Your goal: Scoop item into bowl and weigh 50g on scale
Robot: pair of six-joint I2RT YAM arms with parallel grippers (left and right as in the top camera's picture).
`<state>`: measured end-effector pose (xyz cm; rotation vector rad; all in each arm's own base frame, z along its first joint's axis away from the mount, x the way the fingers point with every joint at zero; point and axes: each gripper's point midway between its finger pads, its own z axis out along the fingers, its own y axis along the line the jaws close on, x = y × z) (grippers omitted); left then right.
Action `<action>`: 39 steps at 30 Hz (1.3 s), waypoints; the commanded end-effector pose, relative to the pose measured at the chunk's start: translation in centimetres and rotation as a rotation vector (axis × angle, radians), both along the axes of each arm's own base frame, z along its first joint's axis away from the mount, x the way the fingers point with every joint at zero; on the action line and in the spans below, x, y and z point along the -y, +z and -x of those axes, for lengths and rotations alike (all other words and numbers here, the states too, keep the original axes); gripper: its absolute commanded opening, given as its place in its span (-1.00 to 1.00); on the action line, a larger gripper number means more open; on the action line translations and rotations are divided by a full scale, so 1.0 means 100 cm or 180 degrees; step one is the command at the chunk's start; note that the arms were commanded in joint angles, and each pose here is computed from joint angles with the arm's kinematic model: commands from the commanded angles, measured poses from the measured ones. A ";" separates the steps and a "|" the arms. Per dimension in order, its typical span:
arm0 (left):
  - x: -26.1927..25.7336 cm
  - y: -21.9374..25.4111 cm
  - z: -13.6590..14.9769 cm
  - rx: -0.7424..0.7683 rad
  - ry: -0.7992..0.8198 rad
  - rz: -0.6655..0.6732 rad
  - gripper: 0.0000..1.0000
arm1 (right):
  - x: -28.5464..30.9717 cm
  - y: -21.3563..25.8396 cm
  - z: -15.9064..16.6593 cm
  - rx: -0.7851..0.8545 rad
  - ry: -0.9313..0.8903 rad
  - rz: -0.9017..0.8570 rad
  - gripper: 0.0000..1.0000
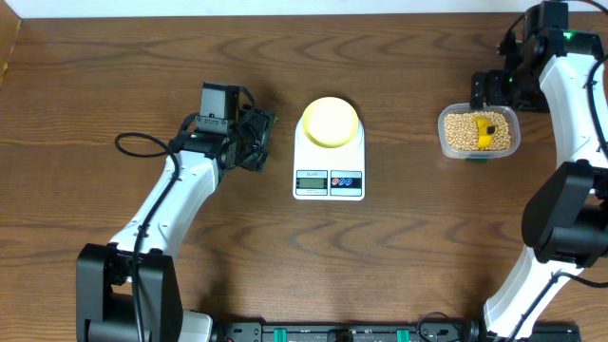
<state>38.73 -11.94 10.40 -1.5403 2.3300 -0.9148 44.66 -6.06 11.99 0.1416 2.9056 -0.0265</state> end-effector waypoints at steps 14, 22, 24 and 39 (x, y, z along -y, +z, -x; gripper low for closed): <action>-0.001 -0.001 -0.001 -0.0008 0.0014 -0.0016 0.78 | 0.004 0.002 -0.003 0.0025 -0.0005 0.0066 0.99; -0.001 0.007 -0.013 0.0193 0.0048 -0.0027 0.87 | 0.004 0.002 -0.003 0.0025 -0.0005 0.0066 0.99; -0.008 0.006 -0.016 0.0230 0.0106 -0.0148 0.87 | 0.004 0.002 -0.003 0.0025 -0.0005 0.0066 0.99; 0.011 0.034 -0.028 0.1505 -0.1809 -0.1120 -0.86 | 0.004 0.002 -0.003 0.0025 -0.0005 0.0066 0.99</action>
